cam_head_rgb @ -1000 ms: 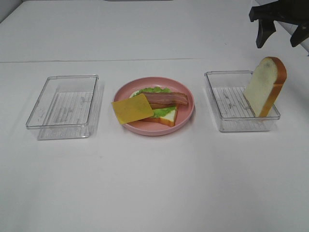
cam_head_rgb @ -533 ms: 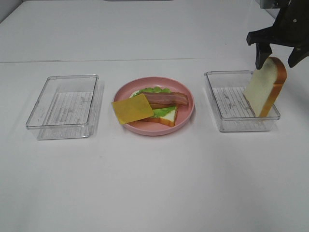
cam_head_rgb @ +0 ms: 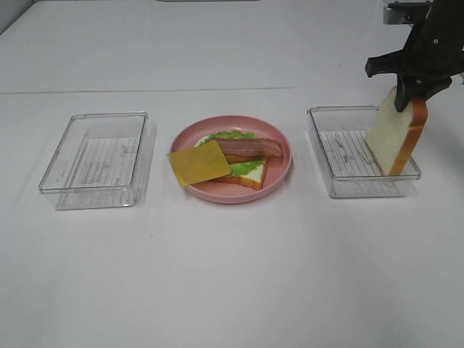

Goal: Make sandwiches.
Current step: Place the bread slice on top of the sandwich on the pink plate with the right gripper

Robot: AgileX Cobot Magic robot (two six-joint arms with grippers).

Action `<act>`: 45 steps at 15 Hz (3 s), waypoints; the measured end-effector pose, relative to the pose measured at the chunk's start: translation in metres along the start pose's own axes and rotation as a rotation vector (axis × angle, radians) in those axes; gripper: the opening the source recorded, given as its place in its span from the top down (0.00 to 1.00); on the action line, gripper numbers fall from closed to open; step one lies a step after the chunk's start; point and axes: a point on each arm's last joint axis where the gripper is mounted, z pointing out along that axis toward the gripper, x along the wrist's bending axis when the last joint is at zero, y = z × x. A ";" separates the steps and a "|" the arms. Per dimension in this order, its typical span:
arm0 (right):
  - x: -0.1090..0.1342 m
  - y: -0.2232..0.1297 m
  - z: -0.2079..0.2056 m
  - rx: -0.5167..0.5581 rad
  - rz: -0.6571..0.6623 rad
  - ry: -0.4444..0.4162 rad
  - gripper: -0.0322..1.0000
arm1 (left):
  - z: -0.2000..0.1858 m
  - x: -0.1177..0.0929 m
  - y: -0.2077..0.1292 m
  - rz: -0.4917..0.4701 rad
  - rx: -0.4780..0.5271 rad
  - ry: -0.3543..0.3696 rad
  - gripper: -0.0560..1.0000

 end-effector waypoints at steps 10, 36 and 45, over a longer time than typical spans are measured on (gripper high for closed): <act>0.042 -0.008 -0.083 -0.185 -0.009 0.501 0.79 | 0.000 0.000 0.000 0.000 0.000 0.000 0.11; 0.133 -0.037 0.074 -0.061 0.462 0.949 0.78 | 0.000 0.000 0.000 0.000 0.000 0.000 0.11; 0.129 -0.044 0.071 -0.043 0.342 0.851 0.29 | 0.000 0.000 0.000 0.000 0.000 0.000 0.11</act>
